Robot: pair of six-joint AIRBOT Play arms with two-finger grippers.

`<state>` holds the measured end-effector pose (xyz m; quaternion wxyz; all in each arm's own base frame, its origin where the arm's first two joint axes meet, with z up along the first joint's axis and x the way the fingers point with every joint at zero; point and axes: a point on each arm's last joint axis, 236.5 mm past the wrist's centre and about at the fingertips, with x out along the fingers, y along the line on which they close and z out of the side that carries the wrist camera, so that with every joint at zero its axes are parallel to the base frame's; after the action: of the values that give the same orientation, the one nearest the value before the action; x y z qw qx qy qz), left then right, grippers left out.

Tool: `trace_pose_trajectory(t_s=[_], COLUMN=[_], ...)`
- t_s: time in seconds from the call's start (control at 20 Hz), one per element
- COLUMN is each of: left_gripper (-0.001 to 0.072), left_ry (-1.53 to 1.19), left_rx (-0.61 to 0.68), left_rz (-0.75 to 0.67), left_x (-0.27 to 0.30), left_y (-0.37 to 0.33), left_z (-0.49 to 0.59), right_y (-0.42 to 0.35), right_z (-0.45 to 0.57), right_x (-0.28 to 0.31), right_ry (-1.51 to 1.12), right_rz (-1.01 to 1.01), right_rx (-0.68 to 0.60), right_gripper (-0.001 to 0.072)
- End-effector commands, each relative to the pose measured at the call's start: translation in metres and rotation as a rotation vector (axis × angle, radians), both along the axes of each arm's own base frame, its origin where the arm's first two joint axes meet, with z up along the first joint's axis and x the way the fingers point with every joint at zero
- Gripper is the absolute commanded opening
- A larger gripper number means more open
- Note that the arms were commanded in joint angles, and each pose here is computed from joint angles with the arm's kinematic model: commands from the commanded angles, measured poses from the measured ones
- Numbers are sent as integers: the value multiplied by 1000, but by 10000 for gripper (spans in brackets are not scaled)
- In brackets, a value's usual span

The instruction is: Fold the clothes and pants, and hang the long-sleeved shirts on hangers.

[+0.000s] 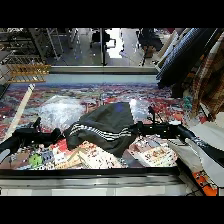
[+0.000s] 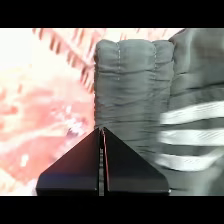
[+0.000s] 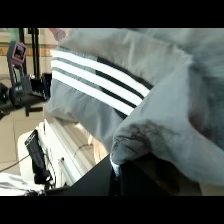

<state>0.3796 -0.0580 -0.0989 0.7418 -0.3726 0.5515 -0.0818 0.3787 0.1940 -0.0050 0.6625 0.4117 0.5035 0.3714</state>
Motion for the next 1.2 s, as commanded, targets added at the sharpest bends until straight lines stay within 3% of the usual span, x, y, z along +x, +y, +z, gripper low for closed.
trace_pose_trajectory(t_s=[0.0,0.1,0.35,0.45,0.75,1.15], left_gripper=[10,9,39,349,358,369], left_ry=[-79,-156,-204,-122,52,86], left_rx=[-2,-9,-26,-26,-181,-156], left_rz=[6,-12,-120,-180,-210,-166], left_x=[27,45,43,24,9,16], left_y=[5,13,20,15,-17,-5], left_z=[31,69,122,101,38,2], right_y=[1,-4,-44,-56,-51,-53], right_z=[2,5,33,48,45,45], right_x=[-13,-22,-18,-12,-15,-10], right_ry=[8,9,-92,-136,-109,-123], right_rz=[63,119,170,156,159,138], right_rx=[-6,-66,-391,-467,-468,-476], right_gripper=[15,15,15,16,16,16])
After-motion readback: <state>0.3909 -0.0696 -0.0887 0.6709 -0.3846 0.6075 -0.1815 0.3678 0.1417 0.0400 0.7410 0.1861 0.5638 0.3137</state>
